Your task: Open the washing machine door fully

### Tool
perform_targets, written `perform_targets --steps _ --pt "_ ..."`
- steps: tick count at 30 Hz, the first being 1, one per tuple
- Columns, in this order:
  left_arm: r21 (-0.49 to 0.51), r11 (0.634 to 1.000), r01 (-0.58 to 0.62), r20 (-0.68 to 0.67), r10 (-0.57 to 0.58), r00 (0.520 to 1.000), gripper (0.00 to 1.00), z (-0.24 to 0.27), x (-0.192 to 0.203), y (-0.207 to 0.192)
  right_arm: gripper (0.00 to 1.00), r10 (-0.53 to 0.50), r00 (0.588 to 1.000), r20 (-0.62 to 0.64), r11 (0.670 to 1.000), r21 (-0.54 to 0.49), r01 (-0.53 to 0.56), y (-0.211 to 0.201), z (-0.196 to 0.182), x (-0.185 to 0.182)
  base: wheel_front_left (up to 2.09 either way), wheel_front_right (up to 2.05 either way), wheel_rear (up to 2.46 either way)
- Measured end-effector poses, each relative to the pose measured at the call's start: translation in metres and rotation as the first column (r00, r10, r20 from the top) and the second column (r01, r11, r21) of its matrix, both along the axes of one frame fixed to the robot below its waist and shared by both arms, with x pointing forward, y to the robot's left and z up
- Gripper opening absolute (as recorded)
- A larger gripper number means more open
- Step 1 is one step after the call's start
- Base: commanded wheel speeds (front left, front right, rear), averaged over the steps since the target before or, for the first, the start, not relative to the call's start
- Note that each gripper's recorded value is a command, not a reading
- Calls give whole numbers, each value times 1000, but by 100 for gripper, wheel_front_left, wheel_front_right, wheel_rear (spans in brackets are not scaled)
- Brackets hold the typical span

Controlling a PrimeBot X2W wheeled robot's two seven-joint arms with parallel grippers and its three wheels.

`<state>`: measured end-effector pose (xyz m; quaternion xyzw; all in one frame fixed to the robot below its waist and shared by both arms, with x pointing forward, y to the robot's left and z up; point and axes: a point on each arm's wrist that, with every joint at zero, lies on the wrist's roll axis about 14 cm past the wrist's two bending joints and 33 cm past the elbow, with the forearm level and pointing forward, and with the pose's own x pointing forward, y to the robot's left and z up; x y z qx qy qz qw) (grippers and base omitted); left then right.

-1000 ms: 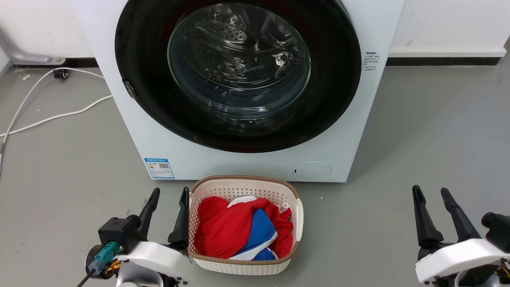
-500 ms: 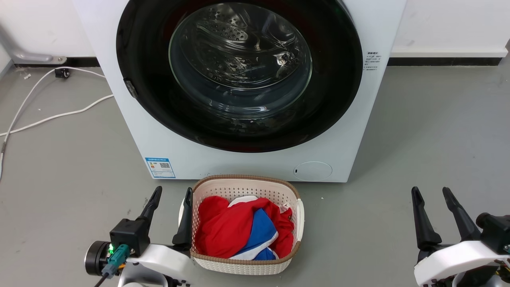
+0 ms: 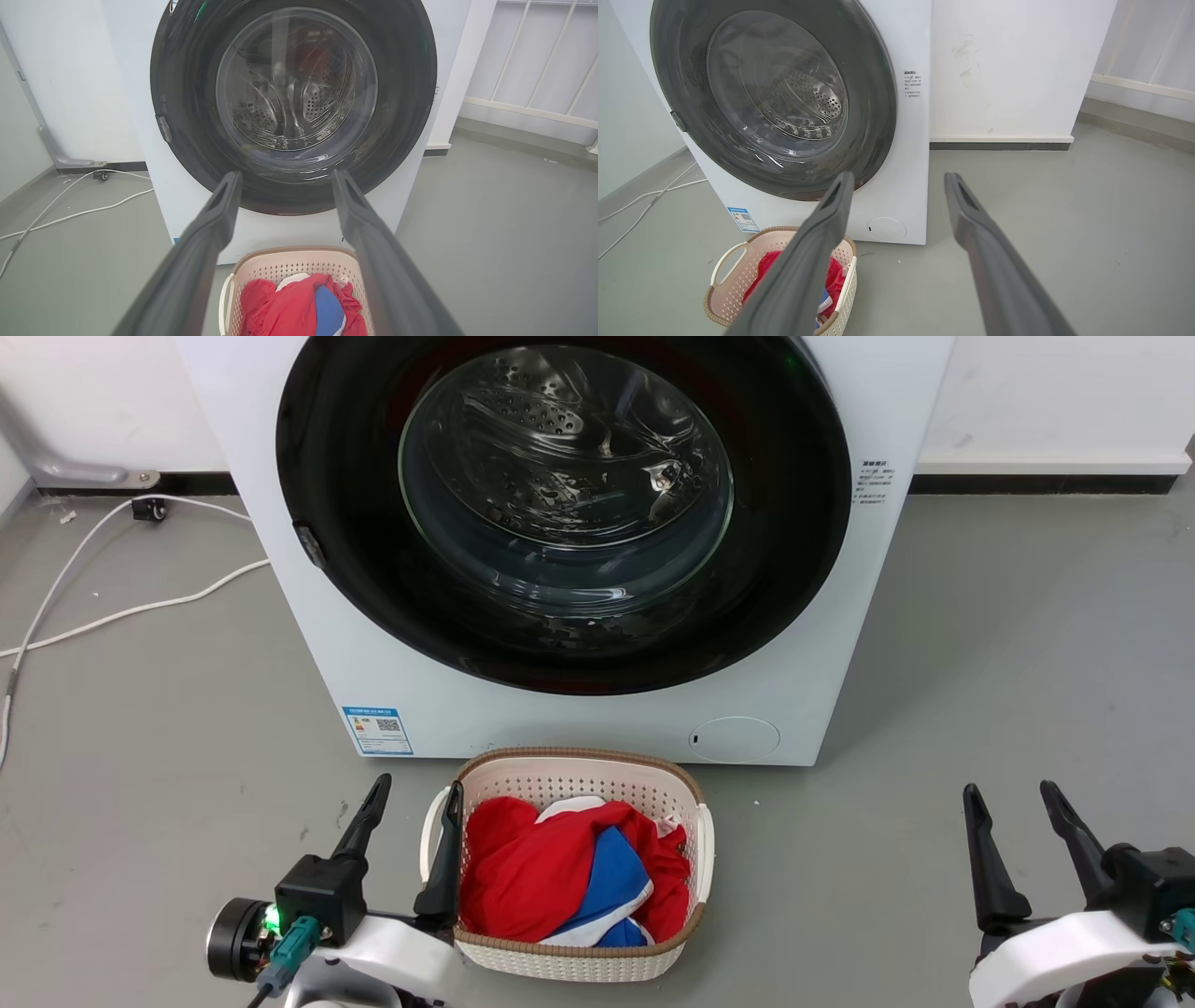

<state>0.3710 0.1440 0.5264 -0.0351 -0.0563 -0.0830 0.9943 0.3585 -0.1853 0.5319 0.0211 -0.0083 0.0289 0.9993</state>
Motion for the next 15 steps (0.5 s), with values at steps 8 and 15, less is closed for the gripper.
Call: perform_targets --steps 8,15 --pt "22 1000 0 25 0 1000 100 4 -1 -1 100 3 1000 0 999 -44 -3 1 -2 -2 0 0 0" --pt "36 999 0 30 -1 1000 100 2 -2 -1 100 2 1000 9 998 -63 -1 0 0 -1 0 0 0"
